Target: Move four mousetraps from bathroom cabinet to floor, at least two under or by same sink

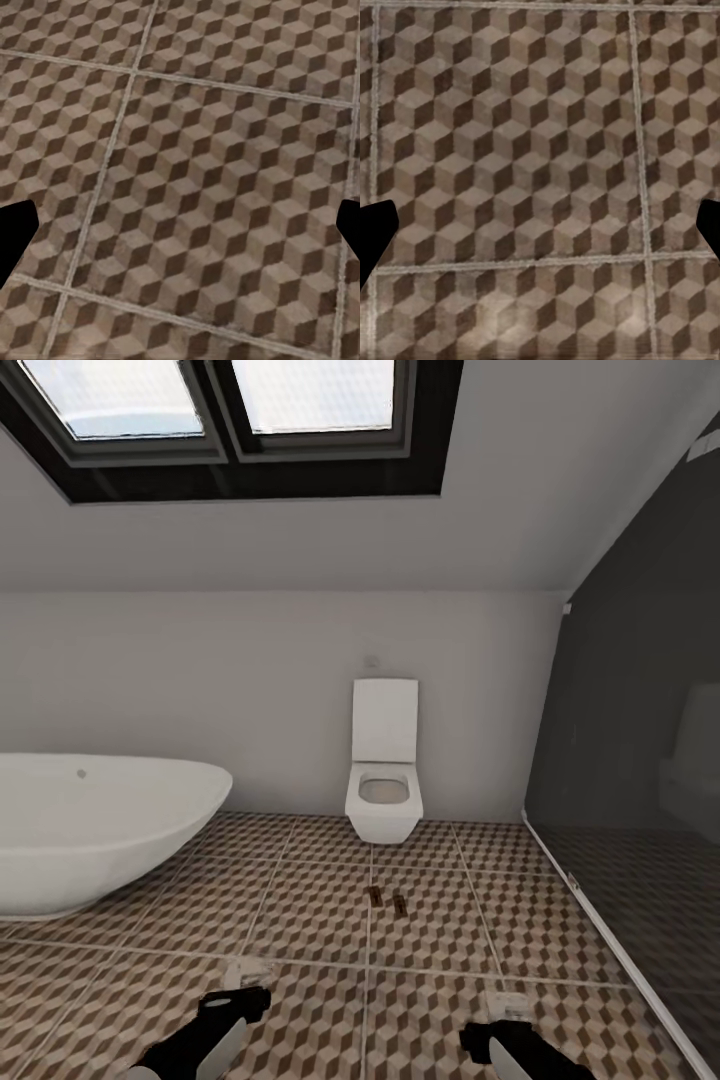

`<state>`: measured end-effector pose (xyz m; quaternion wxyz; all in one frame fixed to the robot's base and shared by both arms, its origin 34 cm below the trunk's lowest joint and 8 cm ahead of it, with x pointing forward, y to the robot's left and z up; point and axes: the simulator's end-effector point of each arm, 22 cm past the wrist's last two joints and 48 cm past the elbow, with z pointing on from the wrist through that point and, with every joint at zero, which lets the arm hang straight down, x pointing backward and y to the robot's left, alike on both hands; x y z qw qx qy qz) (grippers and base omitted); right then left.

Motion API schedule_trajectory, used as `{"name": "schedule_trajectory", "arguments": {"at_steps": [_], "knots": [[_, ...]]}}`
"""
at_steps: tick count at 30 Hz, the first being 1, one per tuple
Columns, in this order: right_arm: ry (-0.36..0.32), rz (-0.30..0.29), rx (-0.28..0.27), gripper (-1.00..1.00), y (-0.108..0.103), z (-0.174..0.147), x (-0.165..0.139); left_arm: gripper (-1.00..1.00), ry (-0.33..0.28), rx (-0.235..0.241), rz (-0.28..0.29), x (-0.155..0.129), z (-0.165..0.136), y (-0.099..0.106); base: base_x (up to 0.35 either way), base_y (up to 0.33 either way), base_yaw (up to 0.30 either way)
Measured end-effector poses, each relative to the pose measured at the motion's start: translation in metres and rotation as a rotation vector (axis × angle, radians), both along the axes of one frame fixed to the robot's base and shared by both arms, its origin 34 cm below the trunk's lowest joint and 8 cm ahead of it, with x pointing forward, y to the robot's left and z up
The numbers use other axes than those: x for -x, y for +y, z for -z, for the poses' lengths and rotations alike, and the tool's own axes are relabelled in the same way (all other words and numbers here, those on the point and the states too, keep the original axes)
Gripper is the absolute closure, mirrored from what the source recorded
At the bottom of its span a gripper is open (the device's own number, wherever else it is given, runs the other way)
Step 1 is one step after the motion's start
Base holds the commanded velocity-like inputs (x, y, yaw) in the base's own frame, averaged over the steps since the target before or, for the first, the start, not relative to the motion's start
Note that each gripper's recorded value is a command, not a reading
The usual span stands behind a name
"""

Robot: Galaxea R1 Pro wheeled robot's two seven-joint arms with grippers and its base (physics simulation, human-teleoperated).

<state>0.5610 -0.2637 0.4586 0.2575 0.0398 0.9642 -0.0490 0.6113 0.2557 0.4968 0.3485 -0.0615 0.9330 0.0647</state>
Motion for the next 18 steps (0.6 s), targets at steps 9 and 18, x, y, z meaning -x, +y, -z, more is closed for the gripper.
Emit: {"name": "schedule_trajectory", "arguments": {"at_steps": [9, 18], "knots": [[0.016, 0.033, 0.010, -1.00, -0.002, 0.017, 0.042, -1.00, 0.020, -0.008, -0.024, 0.042, 0.021, -0.010, 0.000, 0.000, 0.000], [0.027, 0.064, 0.035, -1.00, -0.014, 0.018, 0.068, -1.00, 0.048, -0.017, -0.024, 0.078, 0.028, -0.013, 0.000, 0.000, 0.000]]}}
